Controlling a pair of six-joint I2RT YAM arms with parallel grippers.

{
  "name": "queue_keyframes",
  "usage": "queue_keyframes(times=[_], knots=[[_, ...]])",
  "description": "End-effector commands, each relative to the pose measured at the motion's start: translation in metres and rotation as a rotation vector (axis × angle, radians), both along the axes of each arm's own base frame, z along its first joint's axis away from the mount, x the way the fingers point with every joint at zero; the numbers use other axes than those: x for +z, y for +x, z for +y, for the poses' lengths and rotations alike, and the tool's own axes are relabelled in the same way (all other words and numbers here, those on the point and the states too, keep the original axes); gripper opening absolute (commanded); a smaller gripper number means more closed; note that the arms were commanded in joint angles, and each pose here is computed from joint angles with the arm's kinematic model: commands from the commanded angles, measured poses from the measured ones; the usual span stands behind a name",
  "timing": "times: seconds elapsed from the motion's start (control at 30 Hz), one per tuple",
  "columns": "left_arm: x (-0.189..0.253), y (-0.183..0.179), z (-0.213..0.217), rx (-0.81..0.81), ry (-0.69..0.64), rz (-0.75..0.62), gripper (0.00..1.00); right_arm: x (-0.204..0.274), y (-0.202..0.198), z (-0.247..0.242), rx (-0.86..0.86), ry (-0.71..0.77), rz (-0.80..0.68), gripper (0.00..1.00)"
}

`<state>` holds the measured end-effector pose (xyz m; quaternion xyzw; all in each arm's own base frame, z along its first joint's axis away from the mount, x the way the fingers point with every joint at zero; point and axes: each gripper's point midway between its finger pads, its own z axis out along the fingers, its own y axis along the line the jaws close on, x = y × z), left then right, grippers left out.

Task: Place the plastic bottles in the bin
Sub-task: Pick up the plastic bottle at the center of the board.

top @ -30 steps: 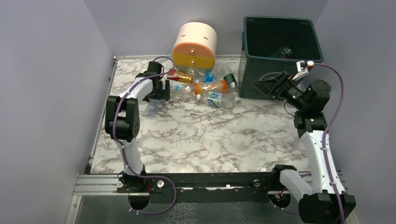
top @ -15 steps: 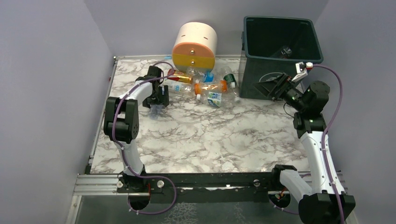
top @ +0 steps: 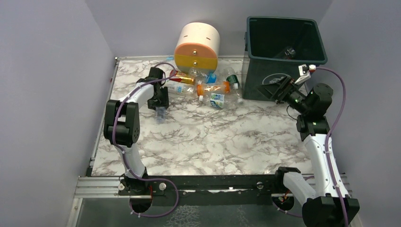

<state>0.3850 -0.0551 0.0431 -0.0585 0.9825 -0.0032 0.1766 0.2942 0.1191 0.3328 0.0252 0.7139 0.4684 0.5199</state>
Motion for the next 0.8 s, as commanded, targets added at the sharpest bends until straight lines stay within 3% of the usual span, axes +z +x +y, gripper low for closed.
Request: queue_keyframes(times=[0.0, 0.27, 0.77], knots=[[0.029, 0.003, -0.013, -0.01, -0.063, -0.068, 0.55, 0.003, -0.007, 0.005, 0.034, -0.001, -0.022, 0.94], [0.081, 0.013, -0.042, -0.055, -0.195, -0.181, 0.55, 0.003, -0.005, 0.005, 0.035, 0.001, -0.015, 0.94], [0.175, -0.012, -0.115, -0.217, -0.499, -0.335, 0.55, 0.009, 0.002, 0.009, 0.076, 0.035, 0.01, 0.94]])
